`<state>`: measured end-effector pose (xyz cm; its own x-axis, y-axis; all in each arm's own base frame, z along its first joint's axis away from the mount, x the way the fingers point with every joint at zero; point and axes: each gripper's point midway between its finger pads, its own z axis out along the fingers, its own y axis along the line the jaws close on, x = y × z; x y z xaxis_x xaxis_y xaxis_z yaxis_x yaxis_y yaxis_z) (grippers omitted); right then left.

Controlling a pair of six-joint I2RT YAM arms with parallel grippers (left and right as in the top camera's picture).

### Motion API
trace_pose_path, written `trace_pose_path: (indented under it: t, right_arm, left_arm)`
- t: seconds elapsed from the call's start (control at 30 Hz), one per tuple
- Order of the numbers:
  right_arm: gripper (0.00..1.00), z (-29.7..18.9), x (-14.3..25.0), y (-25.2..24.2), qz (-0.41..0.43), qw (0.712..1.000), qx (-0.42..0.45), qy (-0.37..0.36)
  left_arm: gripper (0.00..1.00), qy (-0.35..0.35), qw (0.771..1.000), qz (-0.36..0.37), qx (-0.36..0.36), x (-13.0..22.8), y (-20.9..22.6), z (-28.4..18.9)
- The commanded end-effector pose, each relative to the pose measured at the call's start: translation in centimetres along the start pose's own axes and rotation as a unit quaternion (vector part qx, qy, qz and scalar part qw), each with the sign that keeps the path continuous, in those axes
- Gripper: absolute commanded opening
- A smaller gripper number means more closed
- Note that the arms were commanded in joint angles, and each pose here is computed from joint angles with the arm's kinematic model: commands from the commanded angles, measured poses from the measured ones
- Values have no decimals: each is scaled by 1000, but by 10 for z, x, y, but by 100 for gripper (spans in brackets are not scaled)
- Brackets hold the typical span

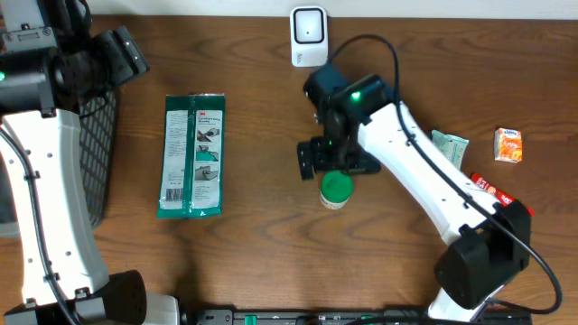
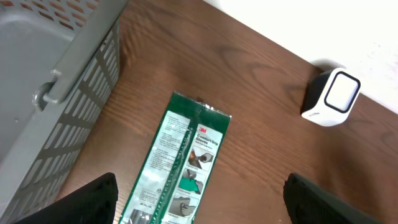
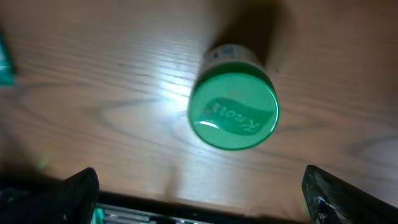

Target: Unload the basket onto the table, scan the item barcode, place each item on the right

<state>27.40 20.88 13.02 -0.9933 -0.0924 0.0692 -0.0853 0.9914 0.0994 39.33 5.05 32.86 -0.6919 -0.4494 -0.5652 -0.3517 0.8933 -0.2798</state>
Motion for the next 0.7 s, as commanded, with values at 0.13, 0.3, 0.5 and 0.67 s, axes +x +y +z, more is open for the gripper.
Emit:
trace_pose_path:
  t: [0.13,0.3,0.5,0.67]
  right_arm:
    - [99,42,10,-8,20,999,20,15]
    - [99,50,3,-8,12,1000,12,3]
    - [99,50,-1,-6,12,1000,9,-5]
    - [99,51,-1,-6,26,1000,7,-7]
  left_arm:
    - [85,1,1000,3,2,-1,0,0]
    - [85,1,1000,3,2,-1,0,0]
    - [85,1,1000,3,2,-1,0,0]
    - [85,1,1000,3,2,-1,0,0]
